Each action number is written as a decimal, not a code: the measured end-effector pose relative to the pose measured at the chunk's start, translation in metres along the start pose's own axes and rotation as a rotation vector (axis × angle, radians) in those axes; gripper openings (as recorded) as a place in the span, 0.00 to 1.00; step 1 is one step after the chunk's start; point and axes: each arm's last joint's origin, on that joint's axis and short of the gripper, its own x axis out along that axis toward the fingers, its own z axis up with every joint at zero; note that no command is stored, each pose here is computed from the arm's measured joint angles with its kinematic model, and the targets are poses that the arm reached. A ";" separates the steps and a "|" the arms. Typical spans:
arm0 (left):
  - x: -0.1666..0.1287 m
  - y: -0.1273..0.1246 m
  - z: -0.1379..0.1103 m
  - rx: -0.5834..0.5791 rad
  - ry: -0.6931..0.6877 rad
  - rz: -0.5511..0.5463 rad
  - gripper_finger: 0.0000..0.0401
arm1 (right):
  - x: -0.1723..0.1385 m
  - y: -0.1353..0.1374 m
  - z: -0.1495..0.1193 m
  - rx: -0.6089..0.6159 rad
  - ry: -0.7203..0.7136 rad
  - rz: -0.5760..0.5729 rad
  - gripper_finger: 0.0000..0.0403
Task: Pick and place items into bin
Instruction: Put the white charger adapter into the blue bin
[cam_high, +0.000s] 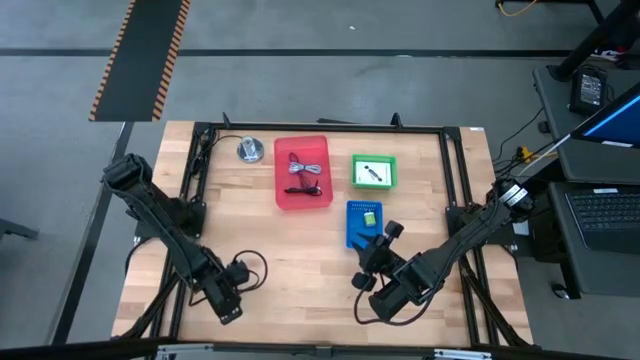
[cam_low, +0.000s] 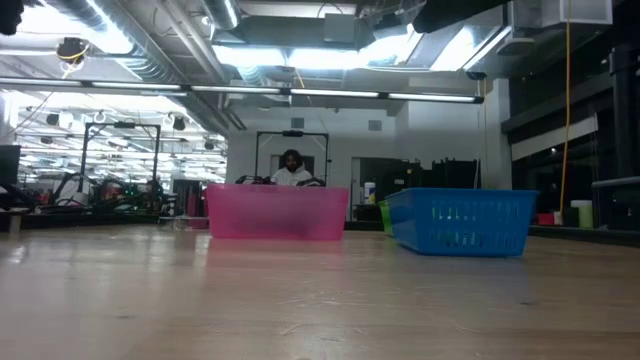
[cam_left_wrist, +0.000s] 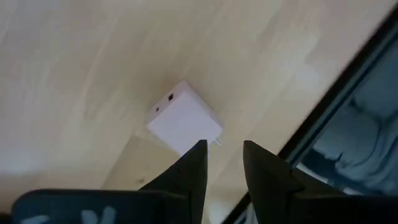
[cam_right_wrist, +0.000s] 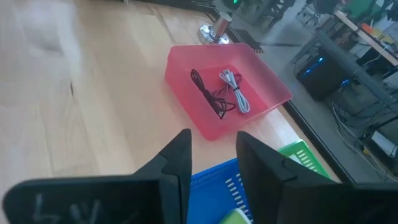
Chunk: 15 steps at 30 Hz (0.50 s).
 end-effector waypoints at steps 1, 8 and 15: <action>0.000 0.000 0.000 -0.029 0.000 0.000 0.25 | 0.000 0.000 0.000 -0.007 0.000 0.000 0.27; 0.000 0.001 0.002 -0.159 -0.082 0.012 0.35 | 0.000 0.000 0.000 -0.050 0.000 -0.001 0.27; 0.000 0.001 -0.002 -0.280 -0.132 0.010 0.45 | 0.000 0.000 0.000 -0.092 0.000 -0.002 0.27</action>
